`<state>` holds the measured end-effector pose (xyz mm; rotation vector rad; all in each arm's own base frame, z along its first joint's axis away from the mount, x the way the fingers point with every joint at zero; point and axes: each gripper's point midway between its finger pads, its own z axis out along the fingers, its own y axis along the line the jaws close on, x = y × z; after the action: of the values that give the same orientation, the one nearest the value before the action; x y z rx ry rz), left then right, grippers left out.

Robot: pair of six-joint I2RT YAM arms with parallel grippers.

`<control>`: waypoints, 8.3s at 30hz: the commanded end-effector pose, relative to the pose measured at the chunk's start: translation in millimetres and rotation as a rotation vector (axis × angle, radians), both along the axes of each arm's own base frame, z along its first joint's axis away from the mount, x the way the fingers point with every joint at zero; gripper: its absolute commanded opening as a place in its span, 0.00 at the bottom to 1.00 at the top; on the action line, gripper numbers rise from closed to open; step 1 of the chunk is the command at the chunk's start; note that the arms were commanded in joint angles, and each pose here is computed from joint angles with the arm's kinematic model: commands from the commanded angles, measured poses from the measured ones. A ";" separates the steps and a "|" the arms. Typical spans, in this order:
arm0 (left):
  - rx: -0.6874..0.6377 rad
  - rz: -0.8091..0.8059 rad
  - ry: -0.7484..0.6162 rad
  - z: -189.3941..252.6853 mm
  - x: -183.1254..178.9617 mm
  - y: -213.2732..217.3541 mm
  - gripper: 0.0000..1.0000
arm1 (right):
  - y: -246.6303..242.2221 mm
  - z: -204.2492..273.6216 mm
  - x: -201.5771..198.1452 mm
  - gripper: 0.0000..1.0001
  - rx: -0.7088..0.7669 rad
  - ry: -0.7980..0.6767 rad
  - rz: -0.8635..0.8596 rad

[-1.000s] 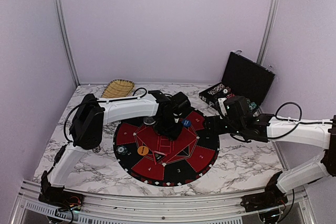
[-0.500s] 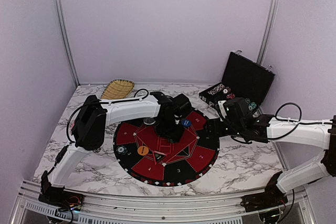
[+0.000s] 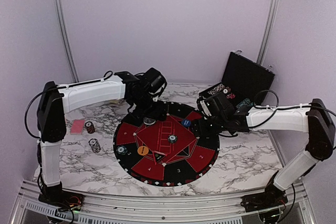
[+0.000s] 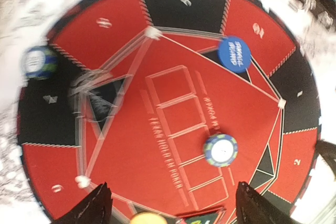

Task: Distribute texas hold em gaming equipment
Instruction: Place the poker chips pile at the community card area, then pick up the pile of poker chips from the community card area, then place the poker chips pile in the small blind area, then pick up the pile of poker chips from the pile of poker chips.

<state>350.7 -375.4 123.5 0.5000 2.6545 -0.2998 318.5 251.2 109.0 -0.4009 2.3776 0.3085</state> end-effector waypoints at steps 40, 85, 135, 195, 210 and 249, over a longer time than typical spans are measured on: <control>-0.243 0.244 -0.142 40.0 -15.6 195.7 0.81 | 116.1 -87.8 -1.0 0.57 -0.221 0.198 0.146; -0.251 0.236 -0.143 36.0 -16.7 199.0 0.79 | -5.9 -35.8 133.5 0.14 -0.184 0.086 -0.117; -0.255 0.226 -0.112 27.7 -17.5 195.3 0.78 | 6.6 -60.6 195.2 0.13 -0.189 0.088 -0.087; -0.014 0.616 -0.137 14.6 -39.7 307.2 0.83 | 42.0 55.7 113.0 0.88 -0.033 -0.091 0.040; 0.105 0.597 0.009 -28.7 -8.1 332.8 0.86 | 57.7 82.9 46.5 0.88 0.062 -0.128 0.104; 0.208 0.573 0.132 -72.4 10.3 333.7 0.58 | 35.3 94.1 28.5 0.86 0.088 -0.163 0.067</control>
<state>358.0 -46.6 48.2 -0.2436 2.8168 0.0825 347.1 287.3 181.9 -0.4749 2.2392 0.3765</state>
